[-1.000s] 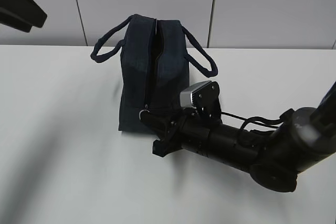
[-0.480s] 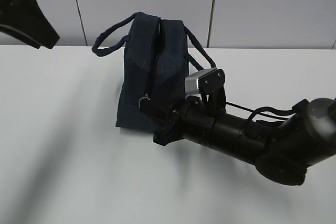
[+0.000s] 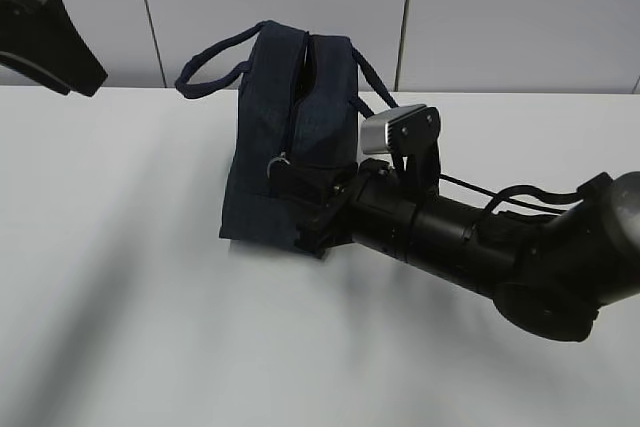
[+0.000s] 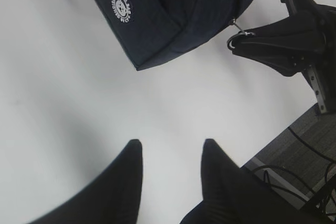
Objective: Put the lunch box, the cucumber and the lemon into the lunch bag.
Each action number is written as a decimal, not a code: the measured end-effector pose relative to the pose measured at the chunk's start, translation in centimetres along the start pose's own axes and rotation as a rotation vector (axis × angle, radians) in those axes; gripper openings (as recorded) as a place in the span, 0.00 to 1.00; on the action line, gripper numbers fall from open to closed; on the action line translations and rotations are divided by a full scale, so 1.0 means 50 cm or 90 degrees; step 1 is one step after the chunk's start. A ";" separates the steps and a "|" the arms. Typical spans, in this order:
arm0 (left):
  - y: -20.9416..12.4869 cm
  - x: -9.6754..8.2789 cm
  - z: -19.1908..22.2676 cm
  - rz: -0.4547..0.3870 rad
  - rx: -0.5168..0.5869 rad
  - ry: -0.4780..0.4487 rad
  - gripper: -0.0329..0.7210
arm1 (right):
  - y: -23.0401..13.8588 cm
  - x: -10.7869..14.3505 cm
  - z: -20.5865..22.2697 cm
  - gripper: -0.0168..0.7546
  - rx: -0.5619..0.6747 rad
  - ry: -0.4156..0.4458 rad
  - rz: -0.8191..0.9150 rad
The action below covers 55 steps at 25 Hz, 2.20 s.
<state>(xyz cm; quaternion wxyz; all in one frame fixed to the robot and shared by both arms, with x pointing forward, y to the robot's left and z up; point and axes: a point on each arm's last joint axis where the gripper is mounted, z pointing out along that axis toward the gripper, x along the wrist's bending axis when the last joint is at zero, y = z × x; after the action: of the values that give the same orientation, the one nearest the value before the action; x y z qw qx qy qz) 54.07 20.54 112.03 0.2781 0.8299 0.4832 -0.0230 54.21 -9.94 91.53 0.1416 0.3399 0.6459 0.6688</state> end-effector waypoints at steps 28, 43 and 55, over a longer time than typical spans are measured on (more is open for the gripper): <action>0.022 -0.048 0.244 0.063 0.095 -0.013 0.49 | 0.052 0.002 -0.019 0.02 0.065 -0.082 0.021; -0.008 -0.066 0.335 0.049 -0.011 0.021 0.49 | 0.066 -0.003 -0.001 0.02 0.094 -0.090 -0.001; -0.007 -0.055 0.371 0.041 -0.043 0.043 0.15 | 0.072 -0.002 -0.003 0.02 0.106 -0.096 -0.005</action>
<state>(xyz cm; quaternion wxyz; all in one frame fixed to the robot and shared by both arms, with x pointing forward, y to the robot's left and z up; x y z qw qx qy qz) 56.61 9.52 97.08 0.2903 0.8353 0.4659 0.0304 55.11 -10.57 94.98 0.1642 0.3972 0.6880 0.5848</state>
